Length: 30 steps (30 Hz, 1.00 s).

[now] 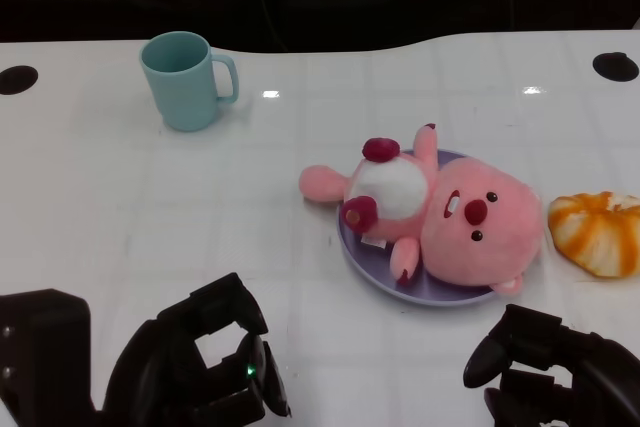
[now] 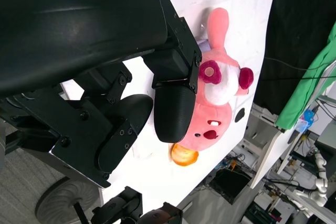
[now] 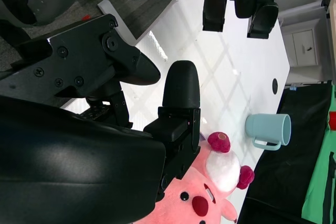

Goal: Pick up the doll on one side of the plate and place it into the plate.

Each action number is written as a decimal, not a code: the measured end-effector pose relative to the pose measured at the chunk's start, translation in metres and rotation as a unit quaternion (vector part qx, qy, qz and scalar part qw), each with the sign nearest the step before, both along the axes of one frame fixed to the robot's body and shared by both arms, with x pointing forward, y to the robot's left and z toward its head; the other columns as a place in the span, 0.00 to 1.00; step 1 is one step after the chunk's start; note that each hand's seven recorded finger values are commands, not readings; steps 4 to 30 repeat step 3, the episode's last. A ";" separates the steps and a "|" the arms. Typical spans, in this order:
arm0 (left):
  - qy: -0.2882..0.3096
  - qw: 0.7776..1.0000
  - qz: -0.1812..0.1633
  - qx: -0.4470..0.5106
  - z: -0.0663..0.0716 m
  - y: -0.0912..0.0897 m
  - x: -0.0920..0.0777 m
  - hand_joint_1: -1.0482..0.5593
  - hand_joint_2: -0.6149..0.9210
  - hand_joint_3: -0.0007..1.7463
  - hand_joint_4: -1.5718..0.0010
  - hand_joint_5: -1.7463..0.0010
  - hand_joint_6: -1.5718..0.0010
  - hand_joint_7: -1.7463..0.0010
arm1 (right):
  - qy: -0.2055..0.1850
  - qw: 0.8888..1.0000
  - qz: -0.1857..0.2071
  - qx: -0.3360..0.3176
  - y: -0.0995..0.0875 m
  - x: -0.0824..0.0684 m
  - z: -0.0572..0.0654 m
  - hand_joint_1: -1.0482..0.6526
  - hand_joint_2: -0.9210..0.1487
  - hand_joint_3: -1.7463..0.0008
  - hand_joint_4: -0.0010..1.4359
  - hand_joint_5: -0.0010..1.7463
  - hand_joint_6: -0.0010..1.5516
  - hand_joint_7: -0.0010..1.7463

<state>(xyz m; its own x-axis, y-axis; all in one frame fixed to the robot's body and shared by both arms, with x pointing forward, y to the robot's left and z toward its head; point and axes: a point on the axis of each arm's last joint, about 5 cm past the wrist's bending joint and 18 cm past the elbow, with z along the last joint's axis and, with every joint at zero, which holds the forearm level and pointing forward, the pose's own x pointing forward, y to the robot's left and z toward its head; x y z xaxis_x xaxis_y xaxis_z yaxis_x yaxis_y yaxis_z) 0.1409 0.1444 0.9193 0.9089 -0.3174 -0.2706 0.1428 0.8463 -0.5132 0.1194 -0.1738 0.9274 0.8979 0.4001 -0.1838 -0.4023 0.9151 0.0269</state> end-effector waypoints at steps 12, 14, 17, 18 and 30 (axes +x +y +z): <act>0.002 1.000 -0.001 0.005 -0.001 0.000 0.001 0.59 0.67 0.86 0.40 0.00 0.51 0.00 | 0.000 1.000 0.000 -0.001 0.000 0.000 0.000 0.55 0.25 0.43 0.45 1.00 0.29 0.85; 0.002 1.000 -0.001 0.005 -0.001 0.000 0.001 0.59 0.67 0.86 0.40 0.00 0.51 0.00 | 0.000 1.000 0.000 -0.001 0.000 0.000 0.000 0.55 0.25 0.43 0.45 1.00 0.29 0.85; 0.002 1.000 -0.001 0.005 -0.001 0.000 0.001 0.59 0.67 0.86 0.40 0.00 0.51 0.00 | 0.000 1.000 0.000 -0.001 0.000 0.000 0.000 0.55 0.25 0.43 0.45 1.00 0.29 0.85; 0.002 1.000 -0.001 0.005 -0.001 0.000 0.001 0.59 0.67 0.86 0.40 0.00 0.51 0.00 | 0.000 1.000 0.000 -0.001 0.000 0.000 0.000 0.55 0.25 0.43 0.45 1.00 0.29 0.85; 0.002 1.000 -0.001 0.005 -0.001 0.000 0.001 0.59 0.67 0.86 0.40 0.00 0.51 0.00 | 0.000 1.000 0.000 -0.001 0.000 0.000 0.000 0.55 0.25 0.43 0.45 1.00 0.29 0.85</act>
